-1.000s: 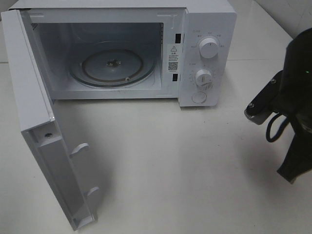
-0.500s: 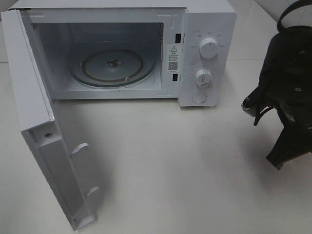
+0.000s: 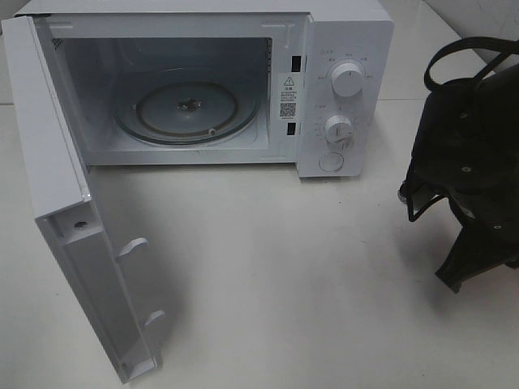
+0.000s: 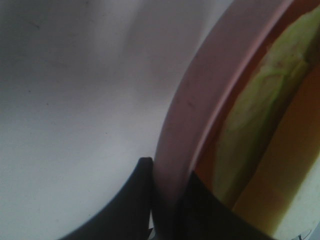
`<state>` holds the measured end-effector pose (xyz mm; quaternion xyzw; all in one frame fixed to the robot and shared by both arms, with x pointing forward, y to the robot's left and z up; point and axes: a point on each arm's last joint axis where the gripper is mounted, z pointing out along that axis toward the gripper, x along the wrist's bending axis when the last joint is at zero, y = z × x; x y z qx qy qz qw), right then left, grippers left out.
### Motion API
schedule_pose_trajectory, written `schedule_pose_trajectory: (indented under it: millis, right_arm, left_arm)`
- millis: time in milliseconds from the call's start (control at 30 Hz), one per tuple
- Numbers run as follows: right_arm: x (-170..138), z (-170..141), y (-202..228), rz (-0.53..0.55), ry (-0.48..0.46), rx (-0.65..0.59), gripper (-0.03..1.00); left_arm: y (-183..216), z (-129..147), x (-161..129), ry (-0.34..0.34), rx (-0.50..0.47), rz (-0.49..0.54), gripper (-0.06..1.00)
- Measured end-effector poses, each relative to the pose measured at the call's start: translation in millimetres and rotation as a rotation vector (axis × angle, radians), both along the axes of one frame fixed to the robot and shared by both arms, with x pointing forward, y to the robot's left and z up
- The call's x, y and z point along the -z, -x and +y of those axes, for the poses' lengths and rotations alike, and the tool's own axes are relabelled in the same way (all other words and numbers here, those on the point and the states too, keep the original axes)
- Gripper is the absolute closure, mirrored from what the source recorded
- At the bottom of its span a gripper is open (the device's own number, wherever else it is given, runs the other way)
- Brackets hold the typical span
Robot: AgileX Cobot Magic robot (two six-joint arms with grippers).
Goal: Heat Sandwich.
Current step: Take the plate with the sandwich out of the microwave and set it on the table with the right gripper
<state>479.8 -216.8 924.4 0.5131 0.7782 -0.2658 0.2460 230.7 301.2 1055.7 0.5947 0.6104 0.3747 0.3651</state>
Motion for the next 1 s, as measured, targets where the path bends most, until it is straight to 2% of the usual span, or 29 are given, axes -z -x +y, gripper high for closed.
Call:
schedule_pose_trajectory:
  millis: [567,1000]
  right_arm:
    - [35.2,3.0,-9.0,0.039,-0.032,-0.014,0.86]
    - [41.9,1.1,-14.8,0.011,-0.095,-0.005,0.86]
  left_arm:
    - [0.0,0.0,0.0,0.000,0.000,0.000,-0.03]
    - [0.0,0.0,0.0,0.000,0.000,0.000,-0.03]
